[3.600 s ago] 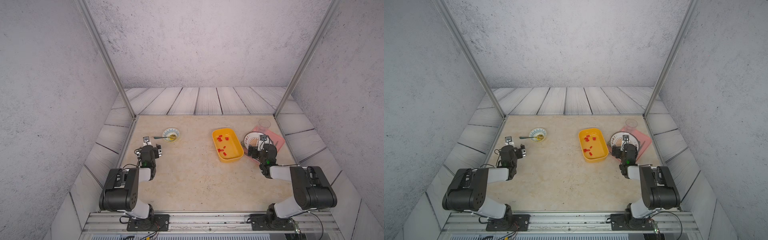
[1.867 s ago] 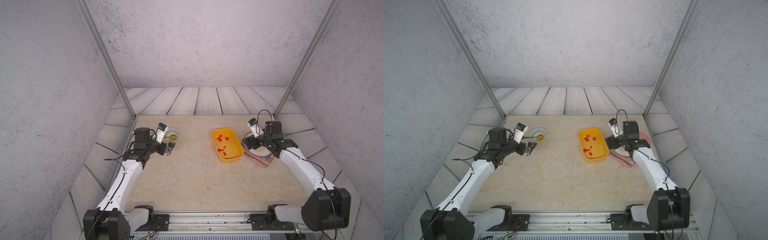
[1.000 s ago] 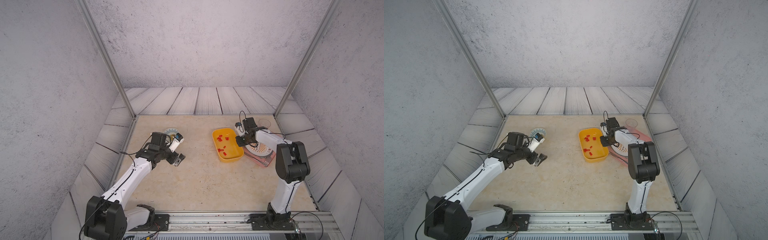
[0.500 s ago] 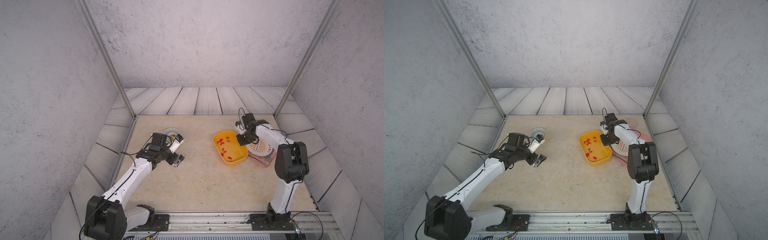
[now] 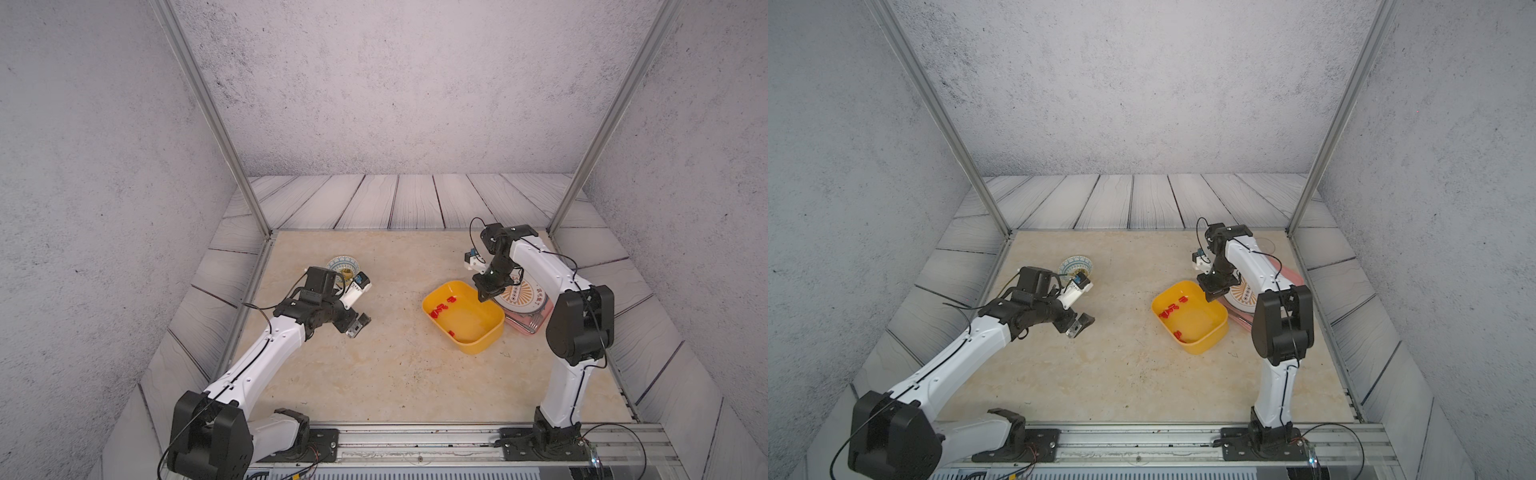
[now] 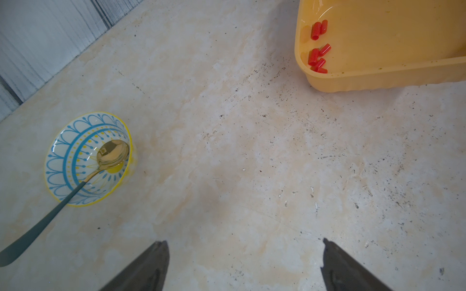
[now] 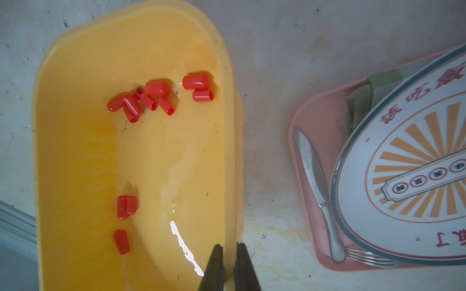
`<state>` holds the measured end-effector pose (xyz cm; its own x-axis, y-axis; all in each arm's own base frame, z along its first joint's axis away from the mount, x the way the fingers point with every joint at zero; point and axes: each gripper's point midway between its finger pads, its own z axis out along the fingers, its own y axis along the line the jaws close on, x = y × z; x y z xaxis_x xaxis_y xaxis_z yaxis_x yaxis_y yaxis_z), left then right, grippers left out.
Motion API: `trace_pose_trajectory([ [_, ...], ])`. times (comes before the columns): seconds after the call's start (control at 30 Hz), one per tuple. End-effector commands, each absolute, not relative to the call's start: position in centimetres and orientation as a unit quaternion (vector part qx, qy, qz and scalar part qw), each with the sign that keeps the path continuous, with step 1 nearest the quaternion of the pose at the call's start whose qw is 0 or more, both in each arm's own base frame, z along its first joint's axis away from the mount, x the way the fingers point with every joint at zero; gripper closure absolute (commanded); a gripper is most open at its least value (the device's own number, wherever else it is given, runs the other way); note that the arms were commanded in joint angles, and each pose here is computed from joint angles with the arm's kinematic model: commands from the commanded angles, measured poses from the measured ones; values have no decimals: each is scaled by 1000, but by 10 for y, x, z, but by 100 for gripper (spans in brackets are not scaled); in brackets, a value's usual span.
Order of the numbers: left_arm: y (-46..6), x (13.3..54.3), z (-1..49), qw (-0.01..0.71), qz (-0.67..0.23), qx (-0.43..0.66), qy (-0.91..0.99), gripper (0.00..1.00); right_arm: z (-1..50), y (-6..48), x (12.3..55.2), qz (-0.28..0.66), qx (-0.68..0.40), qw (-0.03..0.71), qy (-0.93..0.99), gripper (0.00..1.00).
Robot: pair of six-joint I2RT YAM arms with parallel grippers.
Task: Take the screw protection sleeves out of the storage box
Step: Adjust the storage box at the center of the board.
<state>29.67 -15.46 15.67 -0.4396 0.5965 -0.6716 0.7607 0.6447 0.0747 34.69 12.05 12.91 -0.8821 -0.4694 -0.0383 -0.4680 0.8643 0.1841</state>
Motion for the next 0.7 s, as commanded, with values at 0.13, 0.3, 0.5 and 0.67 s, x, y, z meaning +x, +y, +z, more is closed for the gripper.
trace_pose_trajectory([
  [0.13, -161, 286, 147, 321, -136, 418, 839, 1, 116, 142, 346, -146, 230, -6, -962, 100],
  [0.3, -163, 285, 144, 311, -142, 418, 842, 2, 98, 147, 360, -133, 209, -56, -967, 100],
  [0.5, -173, 291, 146, 302, -165, 406, 847, 1, 67, 157, 360, -114, 179, -101, -972, 100],
  [0.67, -187, 298, 159, 273, -183, 409, 851, 2, 64, 160, 358, -90, 170, -146, -970, 100],
])
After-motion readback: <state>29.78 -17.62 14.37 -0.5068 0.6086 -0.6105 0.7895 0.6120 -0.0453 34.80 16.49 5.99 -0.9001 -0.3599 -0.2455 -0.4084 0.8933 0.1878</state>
